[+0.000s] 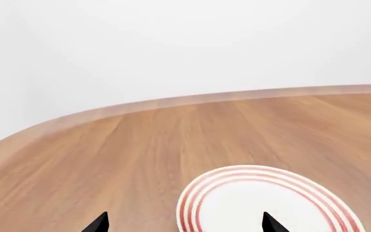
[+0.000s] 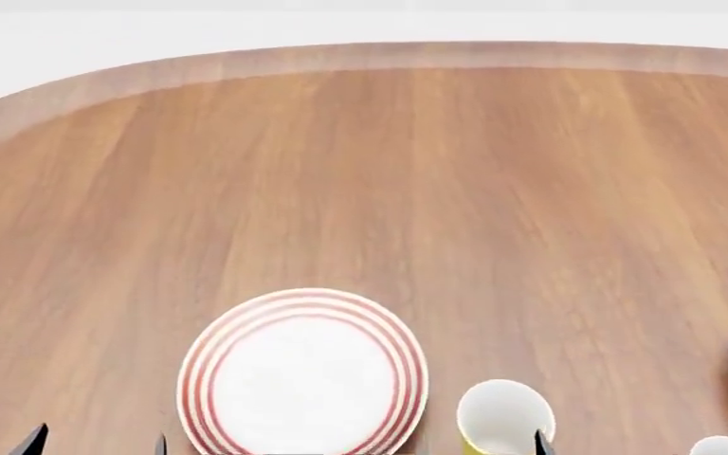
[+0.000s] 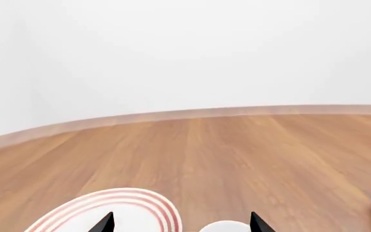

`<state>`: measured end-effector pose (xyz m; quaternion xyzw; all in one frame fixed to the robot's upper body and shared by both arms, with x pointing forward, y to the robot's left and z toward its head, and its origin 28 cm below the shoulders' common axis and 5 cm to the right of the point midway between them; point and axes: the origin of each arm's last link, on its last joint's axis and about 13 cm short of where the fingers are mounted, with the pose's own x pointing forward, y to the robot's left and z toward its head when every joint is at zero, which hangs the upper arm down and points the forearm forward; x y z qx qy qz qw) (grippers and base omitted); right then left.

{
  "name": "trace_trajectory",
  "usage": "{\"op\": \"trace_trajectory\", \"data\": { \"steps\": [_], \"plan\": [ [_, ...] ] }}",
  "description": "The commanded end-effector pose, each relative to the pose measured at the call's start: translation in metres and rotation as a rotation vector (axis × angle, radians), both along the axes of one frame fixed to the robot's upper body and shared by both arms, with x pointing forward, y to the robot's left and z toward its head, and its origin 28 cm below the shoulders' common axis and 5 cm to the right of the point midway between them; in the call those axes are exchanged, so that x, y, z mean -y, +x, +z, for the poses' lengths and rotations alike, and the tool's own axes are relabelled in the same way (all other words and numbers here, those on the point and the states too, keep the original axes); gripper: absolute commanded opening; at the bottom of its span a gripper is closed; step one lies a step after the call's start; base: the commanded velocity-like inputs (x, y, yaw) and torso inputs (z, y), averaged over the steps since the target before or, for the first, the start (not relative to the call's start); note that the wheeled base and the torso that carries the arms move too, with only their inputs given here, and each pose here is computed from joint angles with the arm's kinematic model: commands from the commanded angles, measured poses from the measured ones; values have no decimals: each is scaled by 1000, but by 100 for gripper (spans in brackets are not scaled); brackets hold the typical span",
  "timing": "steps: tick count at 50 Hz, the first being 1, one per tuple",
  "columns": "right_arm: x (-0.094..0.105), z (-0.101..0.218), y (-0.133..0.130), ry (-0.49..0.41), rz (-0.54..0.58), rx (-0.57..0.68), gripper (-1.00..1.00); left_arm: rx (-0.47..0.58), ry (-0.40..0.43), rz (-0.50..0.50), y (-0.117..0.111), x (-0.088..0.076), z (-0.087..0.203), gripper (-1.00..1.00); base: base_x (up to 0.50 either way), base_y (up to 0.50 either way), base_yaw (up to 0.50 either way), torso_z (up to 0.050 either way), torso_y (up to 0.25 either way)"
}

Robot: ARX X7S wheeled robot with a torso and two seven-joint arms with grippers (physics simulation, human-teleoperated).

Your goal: Put the red mug on the left plate.

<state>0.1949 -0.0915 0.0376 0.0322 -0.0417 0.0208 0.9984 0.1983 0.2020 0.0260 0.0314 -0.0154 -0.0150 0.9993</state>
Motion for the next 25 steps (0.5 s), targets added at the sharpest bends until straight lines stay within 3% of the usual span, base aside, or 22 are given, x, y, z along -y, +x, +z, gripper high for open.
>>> {"op": "trace_trajectory", "data": {
  "steps": [1, 3, 7, 9, 10, 12, 17, 20, 21, 24, 25],
  "plan": [
    [0, -1, 0, -2, 5, -3, 100, -4, -1, -3, 0, 0, -1, 100, 441, 74, 0, 0, 0],
    [-1, -1, 0, -2, 5, -7, 100, -5, 0, -5, 0, 1, -1, 100, 436, 74, 0, 0, 0],
    [-1, 3, 1, 98, 15, -56, 100, -4, -1, -2, 0, 0, -1, 100, 0, 0, 0, 0, 0],
    [-1, 7, 3, 120, -29, -70, 100, -5, 0, -2, 1, 0, -1, 100, 0, 0, 0, 0, 0],
    [-2, 9, 6, 145, -145, -133, 100, -6, -1, -1, 1, 0, -2, 100, 0, 0, 0, 0, 0],
    [-2, 11, 10, 182, -204, -169, 100, -6, 0, -2, 0, 0, -2, 100, 0, 0, 0, 0, 0],
    [-9, 21, 10, 128, -371, -180, 100, -6, 1, -4, 0, 1, -2, 100, 0, 0, 0, 0, 0],
    [-11, 26, 8, 186, -472, -189, 100, -7, 2, -7, 0, 1, -2, 100, 0, 0, 0, 0, 0],
    [-11, 27, 8, 200, -457, -157, 100, -7, 2, -6, 0, 1, -2, 100, 0, 0, 0, 0, 0],
    [-11, 30, 6, 335, -461, -243, 100, -6, 0, -3, -1, 0, -2, 100, 0, 0, 0, 0, 0],
    [-11, 31, 5, 334, -503, -232, 100, -5, 2, -2, 0, 0, -2, 100, 0, 0, 0, 0, 0]
  ]
}}
